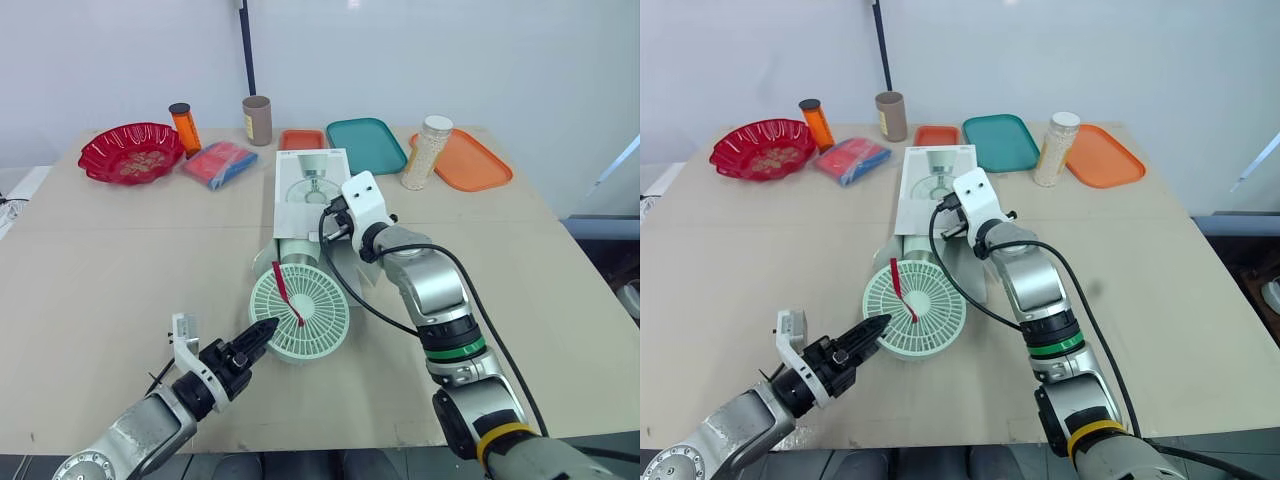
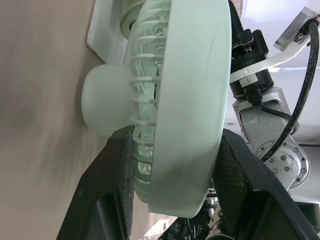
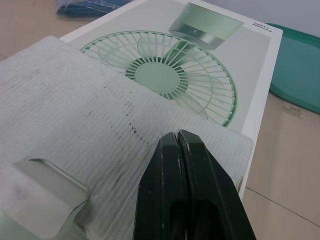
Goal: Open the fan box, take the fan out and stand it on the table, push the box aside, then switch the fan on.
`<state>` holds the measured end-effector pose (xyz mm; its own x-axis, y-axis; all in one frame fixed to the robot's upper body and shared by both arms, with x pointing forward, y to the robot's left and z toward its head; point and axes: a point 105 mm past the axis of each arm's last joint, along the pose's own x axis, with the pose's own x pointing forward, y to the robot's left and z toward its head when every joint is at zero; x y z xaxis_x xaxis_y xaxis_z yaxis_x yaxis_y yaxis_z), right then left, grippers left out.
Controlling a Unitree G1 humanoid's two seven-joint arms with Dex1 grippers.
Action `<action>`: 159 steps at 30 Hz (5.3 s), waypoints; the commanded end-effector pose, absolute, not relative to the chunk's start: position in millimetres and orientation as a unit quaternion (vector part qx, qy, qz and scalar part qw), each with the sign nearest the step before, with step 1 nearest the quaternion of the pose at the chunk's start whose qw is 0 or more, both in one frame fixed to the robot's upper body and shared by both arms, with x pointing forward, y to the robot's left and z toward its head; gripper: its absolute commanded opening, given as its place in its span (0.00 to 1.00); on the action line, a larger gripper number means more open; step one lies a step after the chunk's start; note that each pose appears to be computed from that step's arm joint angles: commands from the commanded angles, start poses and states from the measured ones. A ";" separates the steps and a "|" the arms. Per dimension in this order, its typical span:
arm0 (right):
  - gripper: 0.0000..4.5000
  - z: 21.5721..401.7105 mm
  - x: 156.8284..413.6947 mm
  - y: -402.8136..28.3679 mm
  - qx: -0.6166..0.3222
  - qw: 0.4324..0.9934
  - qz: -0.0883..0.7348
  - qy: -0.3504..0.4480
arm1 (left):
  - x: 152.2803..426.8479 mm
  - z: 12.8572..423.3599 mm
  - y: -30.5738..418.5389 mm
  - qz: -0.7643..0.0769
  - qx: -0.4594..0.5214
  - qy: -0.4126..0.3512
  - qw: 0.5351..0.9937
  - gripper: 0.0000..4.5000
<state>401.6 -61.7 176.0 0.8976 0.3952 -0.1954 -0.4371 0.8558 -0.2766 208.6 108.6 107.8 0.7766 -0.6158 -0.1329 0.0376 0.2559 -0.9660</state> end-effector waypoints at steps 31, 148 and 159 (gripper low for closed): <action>0.00 166.6 396.1 -51.7 -0.164 0.957 0.223 0.084 | 156.4 28.5 171.5 -0.168 -0.546 0.318 0.756 1.00; 0.97 241.2 224.2 -122.0 -0.237 0.747 0.616 0.072 | 249.4 130.0 209.8 -0.625 0.386 -0.069 0.675 1.00; 0.97 262.8 220.0 -118.5 -0.208 0.734 0.645 0.043 | 260.9 132.9 206.5 -0.605 0.462 -0.160 0.629 1.00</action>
